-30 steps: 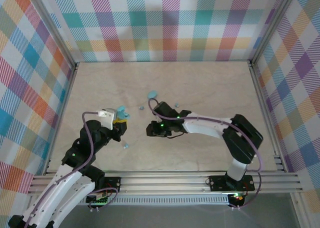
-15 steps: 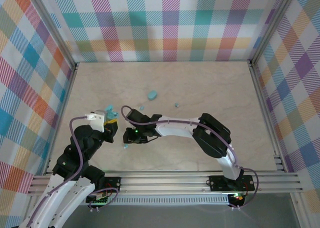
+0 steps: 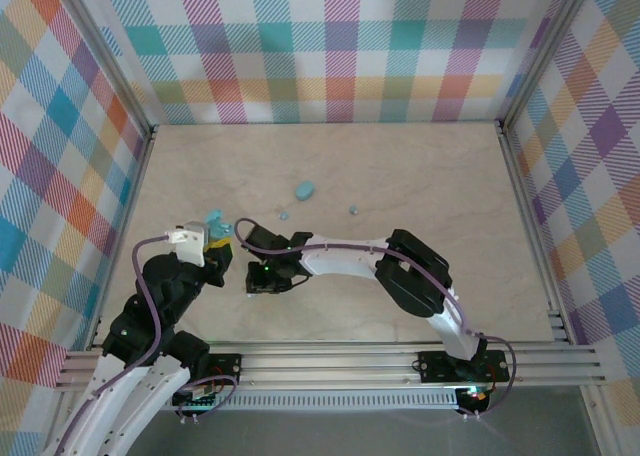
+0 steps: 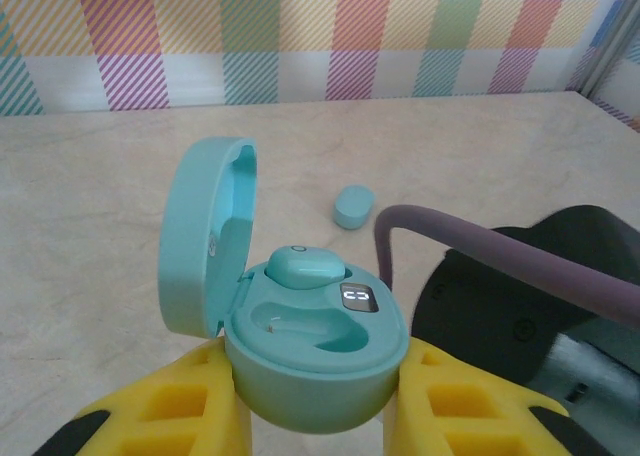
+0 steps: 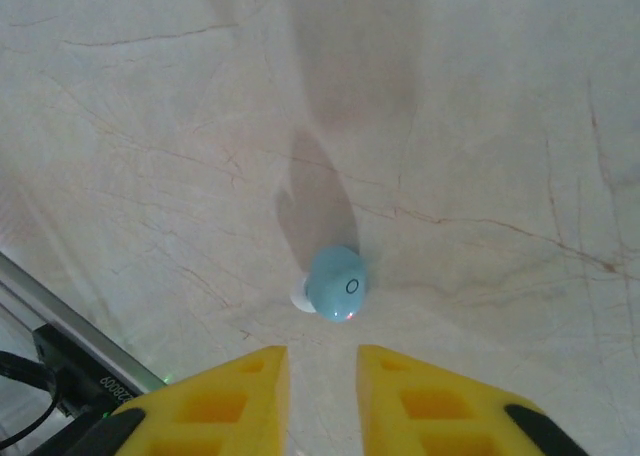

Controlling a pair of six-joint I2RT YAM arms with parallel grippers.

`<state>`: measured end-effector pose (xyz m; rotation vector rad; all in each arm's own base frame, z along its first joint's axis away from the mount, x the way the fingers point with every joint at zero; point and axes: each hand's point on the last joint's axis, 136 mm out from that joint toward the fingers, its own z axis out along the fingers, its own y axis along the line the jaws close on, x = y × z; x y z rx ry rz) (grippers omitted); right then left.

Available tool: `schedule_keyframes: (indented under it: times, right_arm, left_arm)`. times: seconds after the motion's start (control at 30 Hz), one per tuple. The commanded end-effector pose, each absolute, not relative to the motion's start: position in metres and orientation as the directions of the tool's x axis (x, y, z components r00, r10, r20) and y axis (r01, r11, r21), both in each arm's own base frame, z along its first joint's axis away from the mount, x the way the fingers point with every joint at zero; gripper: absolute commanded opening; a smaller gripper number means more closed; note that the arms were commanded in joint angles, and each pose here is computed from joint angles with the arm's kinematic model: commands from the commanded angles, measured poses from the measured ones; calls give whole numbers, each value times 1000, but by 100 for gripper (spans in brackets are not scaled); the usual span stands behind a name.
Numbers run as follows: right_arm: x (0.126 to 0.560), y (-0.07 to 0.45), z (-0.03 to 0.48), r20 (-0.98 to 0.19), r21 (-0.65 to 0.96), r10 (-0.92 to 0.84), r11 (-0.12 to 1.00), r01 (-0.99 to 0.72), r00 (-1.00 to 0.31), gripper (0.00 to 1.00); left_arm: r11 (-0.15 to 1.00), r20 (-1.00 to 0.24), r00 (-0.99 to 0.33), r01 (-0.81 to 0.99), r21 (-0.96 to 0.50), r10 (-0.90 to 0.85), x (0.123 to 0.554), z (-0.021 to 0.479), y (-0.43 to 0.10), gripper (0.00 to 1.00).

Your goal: Insert wireless bluetooth earbuds into charging case

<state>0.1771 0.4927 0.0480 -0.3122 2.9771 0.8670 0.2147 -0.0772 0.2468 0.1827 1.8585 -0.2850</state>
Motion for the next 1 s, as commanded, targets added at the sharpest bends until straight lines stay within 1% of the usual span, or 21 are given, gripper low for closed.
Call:
schedule_keyframes:
  times: [0.0,0.1,0.5,0.77,0.97]
  right_arm:
    - [179,497,42,-76,493,-191,846,-203,-979,28]
    - [179,500,39,-75,493,-199,844,-210,-977,30]
    - [177,501,32,-79,459,-225,856,-236,-971,30]
    - [175,505,22,-66,447,-251,858,-254,-966,28]
    - [174,505,18,-65,434,-260,862,-262,-963,25]
  left_arm:
    - [959,-960,-280,264,-103,-26,211,253,-73,0]
    - [958,-960,-278,266,-105,-28,210,254,-73,0]
    - [951,-962,-273,290,-108,-26,206,253,-76,0]
    - [949,-962,-273,299,-102,-18,203,255,-76,0]
    - [949,-964,-266,299,-100,-18,200,256,-74,0]
